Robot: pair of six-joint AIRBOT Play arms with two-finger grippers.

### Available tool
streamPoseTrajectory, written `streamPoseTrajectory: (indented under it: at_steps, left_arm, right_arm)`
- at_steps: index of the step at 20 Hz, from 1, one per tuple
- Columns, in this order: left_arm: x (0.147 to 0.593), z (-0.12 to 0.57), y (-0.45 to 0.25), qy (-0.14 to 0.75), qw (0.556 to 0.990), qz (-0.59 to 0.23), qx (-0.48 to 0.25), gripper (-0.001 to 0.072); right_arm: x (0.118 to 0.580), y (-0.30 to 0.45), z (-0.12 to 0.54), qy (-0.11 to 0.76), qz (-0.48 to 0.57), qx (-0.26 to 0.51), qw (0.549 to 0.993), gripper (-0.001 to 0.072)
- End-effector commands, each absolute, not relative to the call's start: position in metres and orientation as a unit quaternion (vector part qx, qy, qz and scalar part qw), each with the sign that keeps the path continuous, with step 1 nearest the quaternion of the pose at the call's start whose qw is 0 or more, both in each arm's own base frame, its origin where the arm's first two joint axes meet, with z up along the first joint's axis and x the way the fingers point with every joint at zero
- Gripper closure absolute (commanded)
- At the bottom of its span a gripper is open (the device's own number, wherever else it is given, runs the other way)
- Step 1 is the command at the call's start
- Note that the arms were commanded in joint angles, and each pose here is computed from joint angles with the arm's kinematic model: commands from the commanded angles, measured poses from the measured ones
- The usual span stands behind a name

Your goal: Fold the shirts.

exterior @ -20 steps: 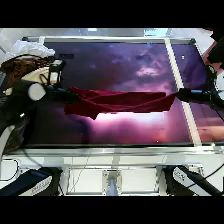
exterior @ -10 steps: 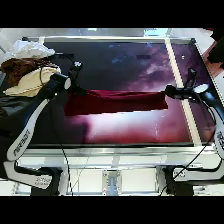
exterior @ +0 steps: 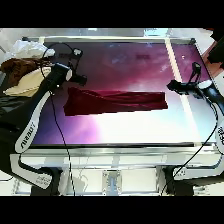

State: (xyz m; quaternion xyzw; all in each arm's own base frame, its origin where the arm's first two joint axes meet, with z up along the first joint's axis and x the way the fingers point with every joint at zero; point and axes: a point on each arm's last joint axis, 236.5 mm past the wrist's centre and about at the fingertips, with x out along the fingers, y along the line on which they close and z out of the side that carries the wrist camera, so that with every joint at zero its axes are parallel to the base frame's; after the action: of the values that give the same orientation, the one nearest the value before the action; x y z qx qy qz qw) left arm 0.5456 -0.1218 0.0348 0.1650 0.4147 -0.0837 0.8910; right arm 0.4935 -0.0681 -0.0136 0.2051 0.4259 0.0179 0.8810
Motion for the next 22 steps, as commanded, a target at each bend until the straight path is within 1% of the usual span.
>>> streamPoseTrajectory:
  at_steps: [1,3,4,5,7,9,12,15,17,18,19,20,21,22]
  left_arm:
    - [0.565,0.079,-0.140,0.362,0.920,-0.094,0.119,0.0012]
    - [0.573,0.094,-0.154,0.334,0.932,-0.109,0.087,0.0012]
    - [0.575,0.098,-0.159,0.325,0.935,-0.116,0.077,0.0012]
    - [0.575,0.099,-0.163,0.324,0.935,-0.124,0.072,0.0012]
    - [0.571,0.097,-0.173,0.328,0.931,-0.142,0.073,0.0013]
    - [0.567,0.096,-0.183,0.327,0.928,-0.157,0.086,0.0012]
    - [0.560,0.096,-0.205,0.323,0.923,-0.181,0.103,0.0013]
    - [0.550,0.096,-0.229,0.324,0.919,-0.205,0.090,0.0013]
    - [0.545,0.091,-0.246,0.324,0.914,-0.224,0.100,0.0013]
    - [0.542,0.085,-0.253,0.327,0.910,-0.232,0.106,0.0014]
    - [0.540,0.078,-0.261,0.332,0.906,-0.239,0.110,0.0050]
    - [0.538,0.068,-0.267,0.340,0.901,-0.244,0.112,0.0265]
    - [0.535,0.056,-0.272,0.351,0.896,-0.248,0.113,0.0561]
    - [0.532,0.045,-0.277,0.362,0.890,-0.253,0.112,0.0692]
  right_arm:
    - [0.465,-0.084,-0.031,0.481,0.026,0.240,0.843,0.0202]
    - [0.450,-0.084,-0.053,0.513,0.036,0.269,0.814,0.0172]
    - [0.446,-0.080,-0.061,0.523,0.045,0.282,0.803,0.0090]
    - [0.443,-0.074,-0.071,0.534,0.057,0.292,0.792,0.0045]
    - [0.441,-0.065,-0.087,0.547,0.073,0.304,0.776,0.0038]
    - [0.446,-0.053,-0.095,0.542,0.093,0.333,0.766,0.0038]
    - [0.458,-0.034,-0.094,0.521,0.127,0.361,0.763,0.0040]
    - [0.457,-0.012,-0.099,0.533,0.143,0.350,0.757,0.0047]
    - [0.456,0.007,-0.102,0.544,0.160,0.339,0.751,0.0118]
    - [0.456,0.015,-0.101,0.546,0.167,0.335,0.750,0.0207]
    - [0.457,0.022,-0.099,0.545,0.174,0.337,0.748,0.0362]
    - [0.458,0.030,-0.094,0.539,0.192,0.335,0.748,0.0570]
    - [0.459,0.038,-0.083,0.527,0.218,0.339,0.748,0.0674]
    - [0.459,0.045,-0.071,0.519,0.241,0.347,0.743,0.0678]
